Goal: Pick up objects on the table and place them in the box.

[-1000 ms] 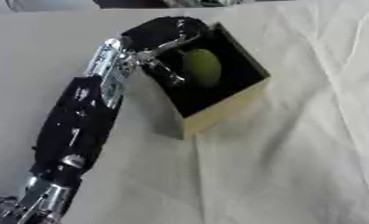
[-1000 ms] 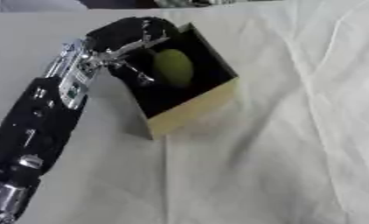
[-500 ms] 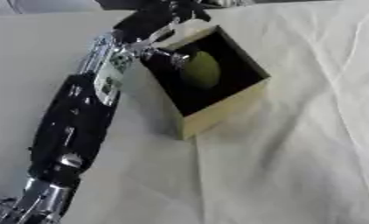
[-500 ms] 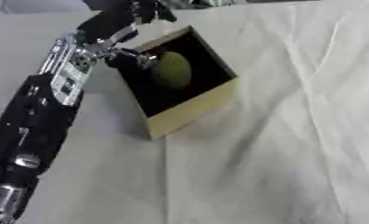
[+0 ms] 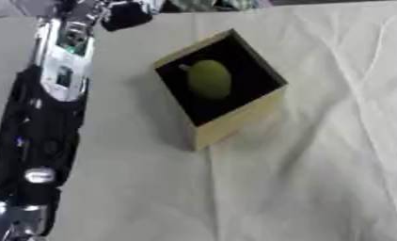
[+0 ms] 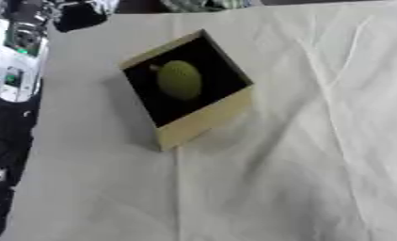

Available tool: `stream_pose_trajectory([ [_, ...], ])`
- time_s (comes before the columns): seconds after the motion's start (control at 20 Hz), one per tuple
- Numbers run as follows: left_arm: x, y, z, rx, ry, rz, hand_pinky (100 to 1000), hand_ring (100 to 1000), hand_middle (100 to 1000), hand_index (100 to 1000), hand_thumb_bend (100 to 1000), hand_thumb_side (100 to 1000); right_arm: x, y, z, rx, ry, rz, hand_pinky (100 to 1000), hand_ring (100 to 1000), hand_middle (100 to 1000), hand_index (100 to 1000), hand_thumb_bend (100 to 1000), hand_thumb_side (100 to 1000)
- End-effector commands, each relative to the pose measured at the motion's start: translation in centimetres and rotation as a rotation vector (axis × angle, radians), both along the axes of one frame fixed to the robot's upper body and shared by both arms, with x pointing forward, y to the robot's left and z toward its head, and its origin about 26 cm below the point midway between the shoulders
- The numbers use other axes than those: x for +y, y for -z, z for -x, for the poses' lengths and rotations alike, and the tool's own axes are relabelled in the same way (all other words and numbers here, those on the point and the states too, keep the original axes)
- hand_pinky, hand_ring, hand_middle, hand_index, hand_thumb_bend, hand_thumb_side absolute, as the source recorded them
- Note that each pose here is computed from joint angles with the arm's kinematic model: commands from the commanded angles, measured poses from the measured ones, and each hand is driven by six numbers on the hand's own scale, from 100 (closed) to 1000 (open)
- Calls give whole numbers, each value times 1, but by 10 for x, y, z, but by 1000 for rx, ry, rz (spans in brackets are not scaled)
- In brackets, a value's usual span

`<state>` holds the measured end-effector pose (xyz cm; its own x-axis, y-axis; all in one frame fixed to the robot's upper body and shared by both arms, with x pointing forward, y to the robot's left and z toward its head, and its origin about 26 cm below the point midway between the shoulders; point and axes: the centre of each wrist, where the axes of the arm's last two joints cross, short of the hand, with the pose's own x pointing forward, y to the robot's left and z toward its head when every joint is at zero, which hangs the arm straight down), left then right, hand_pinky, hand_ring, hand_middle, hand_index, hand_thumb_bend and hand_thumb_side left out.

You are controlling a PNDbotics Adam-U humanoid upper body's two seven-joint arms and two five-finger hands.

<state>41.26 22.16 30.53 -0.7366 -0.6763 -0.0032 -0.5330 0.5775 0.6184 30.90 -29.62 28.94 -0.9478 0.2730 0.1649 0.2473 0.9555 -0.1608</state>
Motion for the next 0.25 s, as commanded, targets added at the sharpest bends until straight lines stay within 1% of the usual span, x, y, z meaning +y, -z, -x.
stream_pose_trajectory([
  [0.05,34,-24,21,-106,-64,66,642,799,684,775,205,100,-4,-11,7,-41,27,26,852,840,628,742,100,433],
  [0.15,38,-27,31,-134,-66,101,642,799,684,775,205,100,-4,-11,6,-42,26,26,852,840,628,742,100,433],
  [0.25,37,-27,35,-147,-54,136,643,798,683,775,208,100,-4,-11,6,-43,25,27,852,840,628,742,100,433],
])
